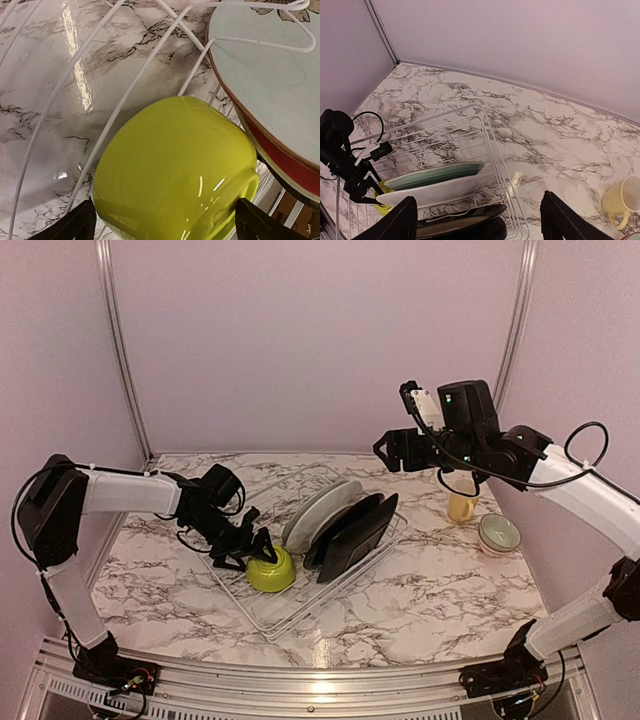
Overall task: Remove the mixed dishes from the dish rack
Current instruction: Grab the bowl from the dish rack.
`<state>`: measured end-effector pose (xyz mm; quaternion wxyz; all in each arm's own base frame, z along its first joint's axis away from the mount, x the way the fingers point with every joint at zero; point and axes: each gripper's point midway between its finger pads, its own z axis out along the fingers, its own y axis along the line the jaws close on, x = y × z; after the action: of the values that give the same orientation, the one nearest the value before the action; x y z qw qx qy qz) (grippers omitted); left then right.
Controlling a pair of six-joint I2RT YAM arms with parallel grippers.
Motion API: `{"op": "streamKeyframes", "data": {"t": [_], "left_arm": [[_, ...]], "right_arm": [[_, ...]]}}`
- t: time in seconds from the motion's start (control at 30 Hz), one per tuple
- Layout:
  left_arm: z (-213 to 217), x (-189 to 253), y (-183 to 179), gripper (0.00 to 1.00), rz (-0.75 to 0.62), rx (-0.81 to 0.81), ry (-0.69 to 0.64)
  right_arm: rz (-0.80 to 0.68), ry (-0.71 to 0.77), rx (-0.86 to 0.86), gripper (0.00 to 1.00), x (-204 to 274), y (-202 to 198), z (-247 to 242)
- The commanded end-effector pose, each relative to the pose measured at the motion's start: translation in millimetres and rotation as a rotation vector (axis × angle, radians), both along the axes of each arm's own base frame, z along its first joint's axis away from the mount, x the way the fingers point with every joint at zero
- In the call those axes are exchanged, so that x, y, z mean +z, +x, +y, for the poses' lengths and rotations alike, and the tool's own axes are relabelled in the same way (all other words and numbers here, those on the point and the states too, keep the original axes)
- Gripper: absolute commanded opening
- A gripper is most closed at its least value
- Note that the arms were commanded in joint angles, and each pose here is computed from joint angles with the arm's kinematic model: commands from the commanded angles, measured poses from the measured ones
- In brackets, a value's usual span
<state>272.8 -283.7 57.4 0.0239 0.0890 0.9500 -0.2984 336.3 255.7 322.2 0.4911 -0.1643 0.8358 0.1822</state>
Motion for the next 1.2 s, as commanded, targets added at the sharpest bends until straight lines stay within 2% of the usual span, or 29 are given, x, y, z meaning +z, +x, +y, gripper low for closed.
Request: {"op": "streamKeyframes", "data": {"t": [0.0, 0.17, 0.3, 0.53, 0.7, 1.03, 1.17], "left_arm": [[10, -15, -9, 0.99, 0.041, 0.039, 0.086], [-8, -10, -13, 0.99, 0.065, 0.040, -0.044], [-18, 10, -9, 0.99, 0.032, 0.035, -0.133], [-20, 31, -1, 0.96, -0.035, 0.052, -0.173], [-22, 38, -2, 0.99, -0.058, 0.048, -0.200], [-28, 50, -11, 0.85, -0.045, 0.055, -0.303], [-36, 57, -19, 0.80, -0.005, 0.047, -0.403]], "right_arm": [[-0.018, 0.035, 0.007, 0.81, 7, -3, 2], [-0.017, 0.040, 0.014, 0.81, 5, -3, 4], [-0.023, 0.041, 0.018, 0.81, 7, -3, 5], [-0.018, 0.050, 0.016, 0.81, 6, -5, 4], [-0.012, 0.039, 0.014, 0.81, 3, -5, 4], [-0.009, 0.045, 0.026, 0.81, 2, -3, 8], [-0.001, 0.037, 0.038, 0.80, -2, -4, 9]]}}
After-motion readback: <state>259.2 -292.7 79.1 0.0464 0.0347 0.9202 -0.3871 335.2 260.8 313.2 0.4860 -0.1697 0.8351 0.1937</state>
